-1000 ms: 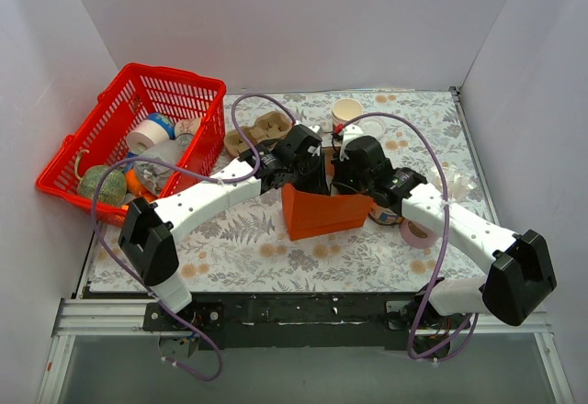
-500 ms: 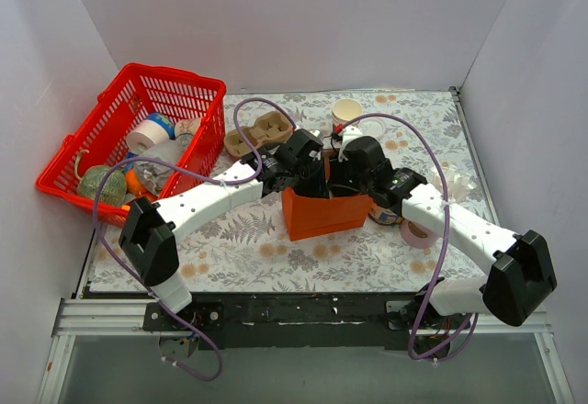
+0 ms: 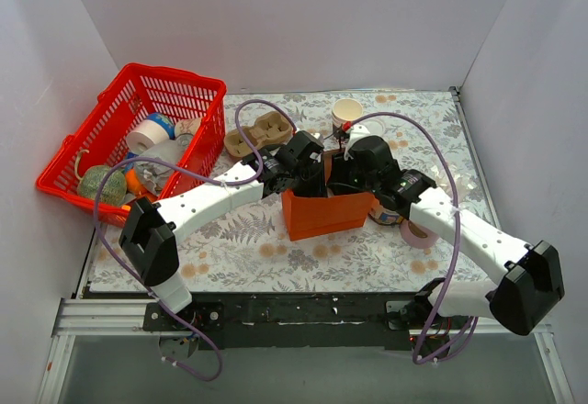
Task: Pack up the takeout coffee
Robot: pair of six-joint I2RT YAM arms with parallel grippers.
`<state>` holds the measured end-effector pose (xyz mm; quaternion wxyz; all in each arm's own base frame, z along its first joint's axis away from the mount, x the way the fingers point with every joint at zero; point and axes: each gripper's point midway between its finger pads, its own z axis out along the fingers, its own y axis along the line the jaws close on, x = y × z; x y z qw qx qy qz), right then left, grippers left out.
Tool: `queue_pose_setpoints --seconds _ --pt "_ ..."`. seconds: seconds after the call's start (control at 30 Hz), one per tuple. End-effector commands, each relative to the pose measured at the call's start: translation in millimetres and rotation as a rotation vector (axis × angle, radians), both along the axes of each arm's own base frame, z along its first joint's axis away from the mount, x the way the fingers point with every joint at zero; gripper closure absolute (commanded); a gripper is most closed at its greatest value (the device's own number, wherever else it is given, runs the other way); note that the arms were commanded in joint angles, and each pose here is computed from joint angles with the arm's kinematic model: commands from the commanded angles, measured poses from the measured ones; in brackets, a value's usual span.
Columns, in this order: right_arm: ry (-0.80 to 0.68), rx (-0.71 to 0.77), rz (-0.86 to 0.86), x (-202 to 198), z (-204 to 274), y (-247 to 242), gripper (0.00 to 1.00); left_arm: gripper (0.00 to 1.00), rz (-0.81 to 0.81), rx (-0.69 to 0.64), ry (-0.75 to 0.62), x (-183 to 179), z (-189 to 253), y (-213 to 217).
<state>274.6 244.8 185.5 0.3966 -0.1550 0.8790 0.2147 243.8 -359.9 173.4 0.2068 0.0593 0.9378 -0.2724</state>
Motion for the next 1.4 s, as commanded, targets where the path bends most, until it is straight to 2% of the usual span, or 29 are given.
queue_pose_setpoints --seconds 0.0,0.23,0.73,0.87,1.0,1.2,1.37 --pt "-0.059 0.063 -0.02 3.0 34.0 2.4 0.58 0.87 0.012 0.1 0.045 -7.8 -24.3 16.1" --pt "-0.127 0.059 -0.051 7.9 55.3 -6.7 0.57 0.86 0.017 0.092 0.043 -8.0 -23.1 16.1" --pt "-0.254 0.186 0.001 1.0 104.3 -1.0 0.56 0.84 0.004 0.048 0.024 -6.1 -11.0 8.9" --pt "-0.36 0.253 0.001 -1.5 132.8 -5.4 0.56 0.84 0.006 0.044 0.015 -3.7 -7.3 7.2" --pt "-0.446 0.309 -0.008 -6.0 153.1 -12.3 0.55 0.76 0.006 0.031 0.0 -1.3 -1.2 5.2" --pt "-0.547 0.37 -0.043 -13.1 168.1 -26.9 0.55 0.76 -0.013 0.015 -0.003 -2.4 3.4 2.0" --pt "-0.581 0.382 -0.086 -18.7 170.7 -41.8 0.54 0.7 -0.02 -0.014 -0.023 -2.1 13.8 -0.3"
